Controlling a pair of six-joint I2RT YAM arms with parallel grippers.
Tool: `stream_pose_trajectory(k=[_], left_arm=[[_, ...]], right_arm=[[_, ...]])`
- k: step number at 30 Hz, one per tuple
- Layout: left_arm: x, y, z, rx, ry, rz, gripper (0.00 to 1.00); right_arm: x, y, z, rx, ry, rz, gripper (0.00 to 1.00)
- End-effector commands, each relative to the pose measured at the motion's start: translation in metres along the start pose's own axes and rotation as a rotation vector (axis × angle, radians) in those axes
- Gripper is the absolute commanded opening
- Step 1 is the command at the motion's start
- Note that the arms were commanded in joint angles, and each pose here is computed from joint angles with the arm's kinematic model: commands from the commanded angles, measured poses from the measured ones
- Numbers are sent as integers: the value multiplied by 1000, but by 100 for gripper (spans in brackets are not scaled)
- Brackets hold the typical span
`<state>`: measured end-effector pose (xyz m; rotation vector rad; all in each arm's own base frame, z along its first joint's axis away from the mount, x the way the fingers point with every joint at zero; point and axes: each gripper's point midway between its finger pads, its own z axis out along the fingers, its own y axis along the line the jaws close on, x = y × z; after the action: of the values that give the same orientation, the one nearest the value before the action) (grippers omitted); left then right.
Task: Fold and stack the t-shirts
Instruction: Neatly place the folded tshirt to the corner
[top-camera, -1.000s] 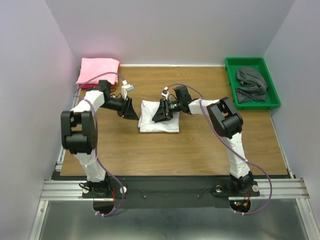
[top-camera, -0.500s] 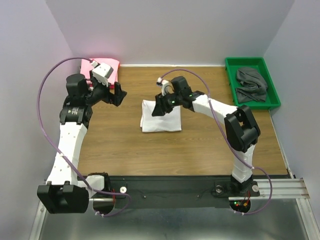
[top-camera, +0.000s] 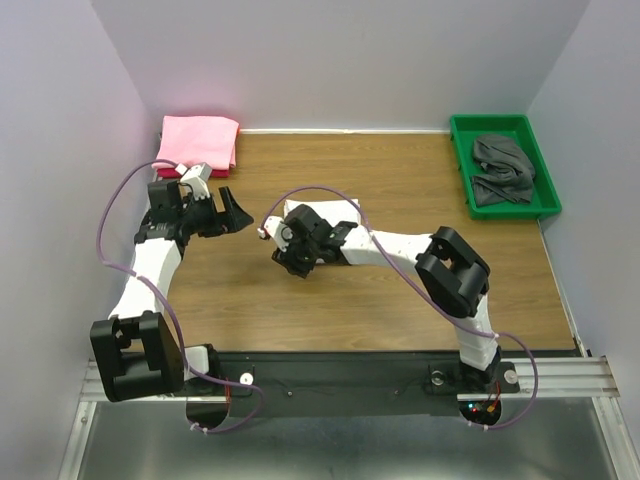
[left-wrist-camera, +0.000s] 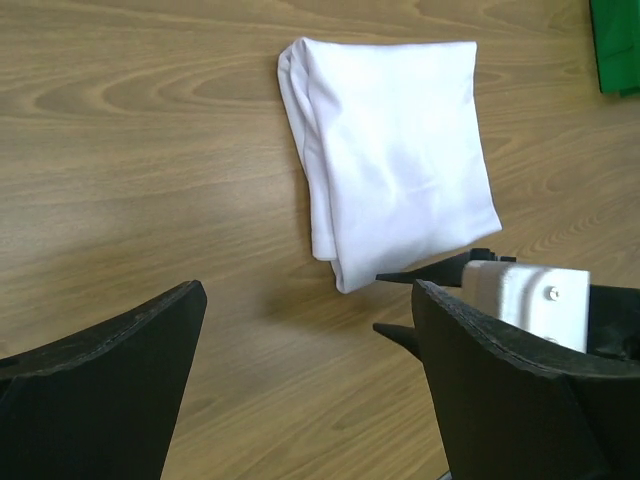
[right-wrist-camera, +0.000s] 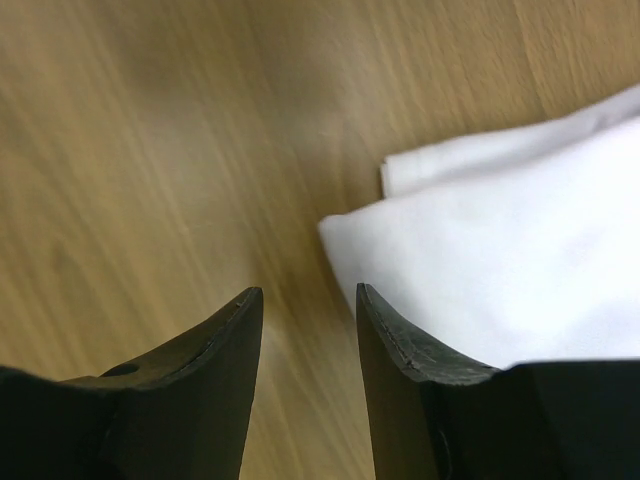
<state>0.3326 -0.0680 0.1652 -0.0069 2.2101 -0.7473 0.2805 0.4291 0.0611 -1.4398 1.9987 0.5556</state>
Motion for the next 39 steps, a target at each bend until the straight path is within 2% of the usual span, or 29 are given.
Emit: stream_pose_trajectory(k=[1, 5, 13, 18, 23, 28, 34, 39], left_arm=[[-26, -10, -6, 15, -113, 62, 96], [-19, -3, -2, -3, -102, 62, 96], [-4, 9, 8, -18, -81, 37, 96], [1, 8, 10, 0, -81, 32, 96], [-1, 8, 10, 5, -89, 36, 96], [-3, 9, 10, -2, -95, 38, 96], [1, 14, 12, -20, -85, 26, 96], [6, 18, 17, -26, -83, 5, 96]], right_arm=[[-1, -22, 6, 126, 12, -80, 48], [-3, -16, 10, 162, 1, -138, 49], [22, -18, 25, 199, 59, -190, 50], [-12, -11, 2, 209, -25, -207, 50], [-36, -8, -10, 225, -52, -224, 55], [-24, -13, 1, 240, -11, -253, 59], [-3, -16, 22, 245, 34, -264, 59], [12, -22, 35, 274, 61, -269, 54]])
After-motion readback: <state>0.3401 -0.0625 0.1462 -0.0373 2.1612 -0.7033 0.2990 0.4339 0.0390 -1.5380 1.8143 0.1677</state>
